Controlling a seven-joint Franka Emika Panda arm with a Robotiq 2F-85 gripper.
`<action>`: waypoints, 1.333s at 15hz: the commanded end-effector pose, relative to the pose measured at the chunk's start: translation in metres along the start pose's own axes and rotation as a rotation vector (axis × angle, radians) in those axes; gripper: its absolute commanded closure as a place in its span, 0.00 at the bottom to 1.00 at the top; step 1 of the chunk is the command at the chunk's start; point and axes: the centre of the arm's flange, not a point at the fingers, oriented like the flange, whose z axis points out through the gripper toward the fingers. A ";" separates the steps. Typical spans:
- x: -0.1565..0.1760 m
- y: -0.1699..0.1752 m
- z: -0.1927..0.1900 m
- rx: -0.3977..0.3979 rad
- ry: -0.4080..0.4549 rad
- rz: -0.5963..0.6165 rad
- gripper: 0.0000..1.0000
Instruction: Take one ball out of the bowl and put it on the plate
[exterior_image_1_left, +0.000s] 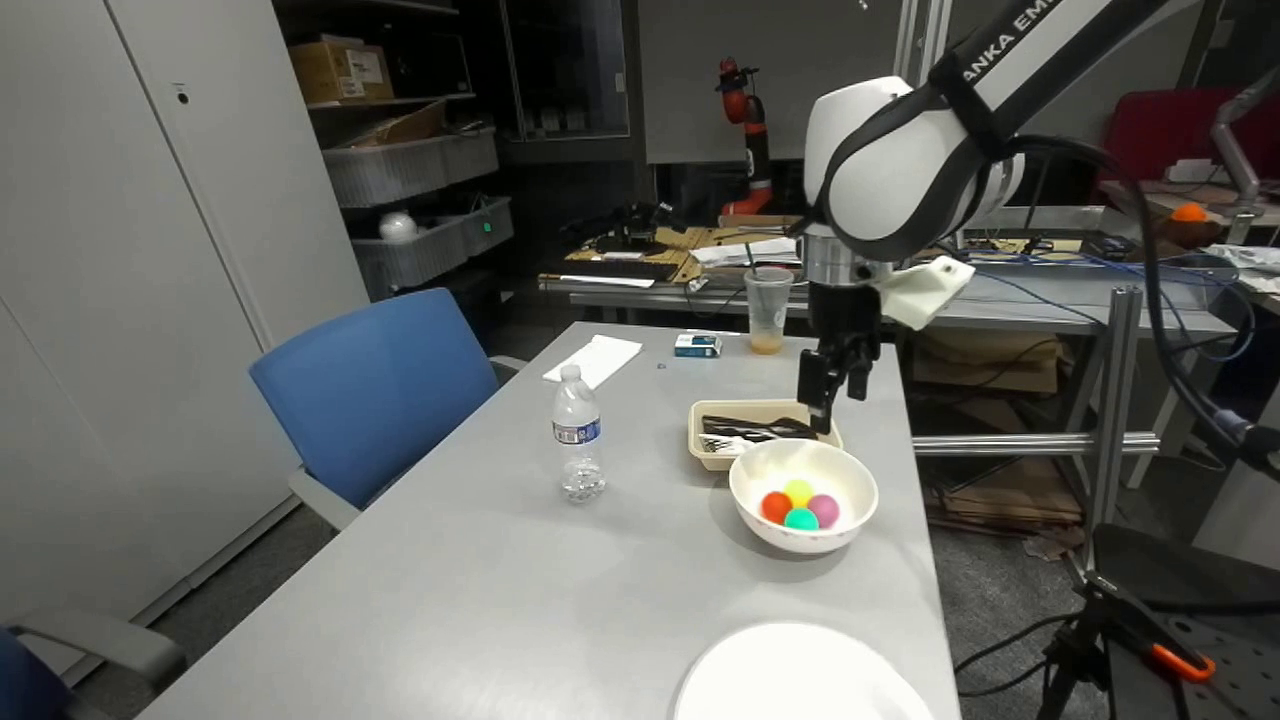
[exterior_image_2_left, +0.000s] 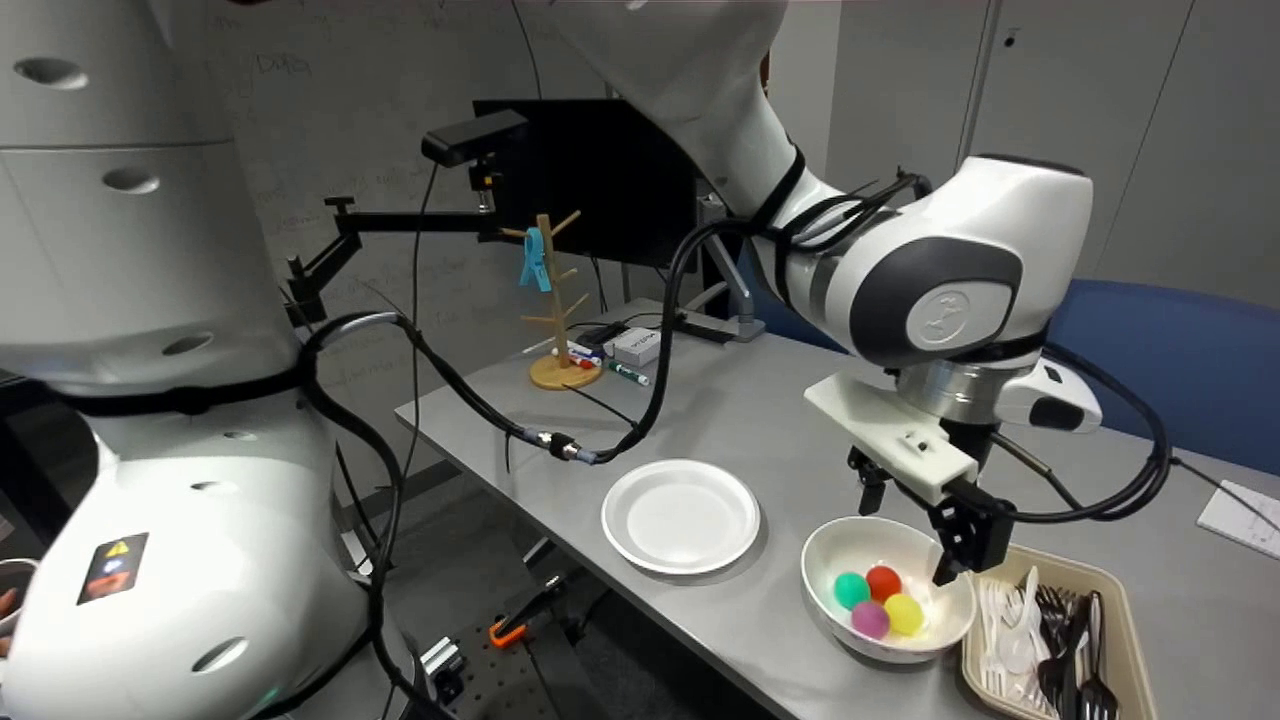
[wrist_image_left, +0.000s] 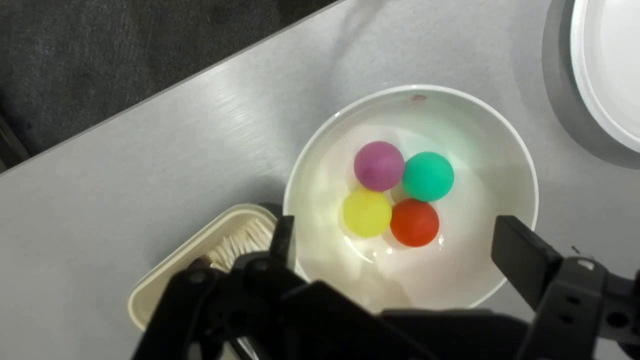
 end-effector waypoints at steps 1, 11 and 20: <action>0.008 0.000 0.028 0.069 -0.023 -0.011 0.00; 0.016 -0.016 0.054 0.087 -0.013 -0.028 0.00; 0.032 -0.025 0.080 0.048 0.032 -0.074 0.00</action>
